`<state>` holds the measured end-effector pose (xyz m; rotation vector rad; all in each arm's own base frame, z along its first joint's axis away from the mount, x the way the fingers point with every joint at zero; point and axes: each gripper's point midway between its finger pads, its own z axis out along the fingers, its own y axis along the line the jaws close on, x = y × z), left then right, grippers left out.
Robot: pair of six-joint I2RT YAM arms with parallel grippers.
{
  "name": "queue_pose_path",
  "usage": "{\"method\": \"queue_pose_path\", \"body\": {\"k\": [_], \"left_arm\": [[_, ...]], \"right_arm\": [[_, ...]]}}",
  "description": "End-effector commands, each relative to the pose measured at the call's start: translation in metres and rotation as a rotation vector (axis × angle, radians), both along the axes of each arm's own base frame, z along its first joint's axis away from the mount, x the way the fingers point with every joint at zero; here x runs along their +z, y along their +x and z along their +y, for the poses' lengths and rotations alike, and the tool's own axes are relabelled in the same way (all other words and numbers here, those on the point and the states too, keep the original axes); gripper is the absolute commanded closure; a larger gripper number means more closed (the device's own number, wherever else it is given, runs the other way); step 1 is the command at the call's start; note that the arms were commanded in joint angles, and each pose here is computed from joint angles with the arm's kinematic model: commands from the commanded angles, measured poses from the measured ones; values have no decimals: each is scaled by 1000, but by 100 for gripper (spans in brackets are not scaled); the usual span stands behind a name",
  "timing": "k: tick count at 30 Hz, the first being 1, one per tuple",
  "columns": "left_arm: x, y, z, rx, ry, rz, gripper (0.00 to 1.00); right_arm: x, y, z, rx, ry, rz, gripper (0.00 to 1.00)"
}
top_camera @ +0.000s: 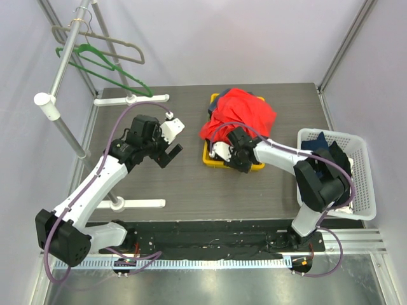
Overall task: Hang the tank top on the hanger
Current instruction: Move the bin to the corner of the board.
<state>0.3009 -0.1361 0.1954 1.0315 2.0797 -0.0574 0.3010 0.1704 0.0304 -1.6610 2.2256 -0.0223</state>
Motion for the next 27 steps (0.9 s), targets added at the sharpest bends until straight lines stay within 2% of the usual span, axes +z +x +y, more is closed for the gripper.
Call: {"method": "queue_pose_path", "body": {"k": [1, 14, 27], "left_arm": [[7, 6, -3, -4, -15, -20, 0], [5, 9, -4, -6, -14, -16, 0], [3, 8, -7, -10, -27, -8, 0]], "right_arm": [[11, 40, -35, -93, -67, -46, 71], [25, 102, -117, -184, -187, -96, 71], [36, 146, -176, -156, -394, -181, 67]]}}
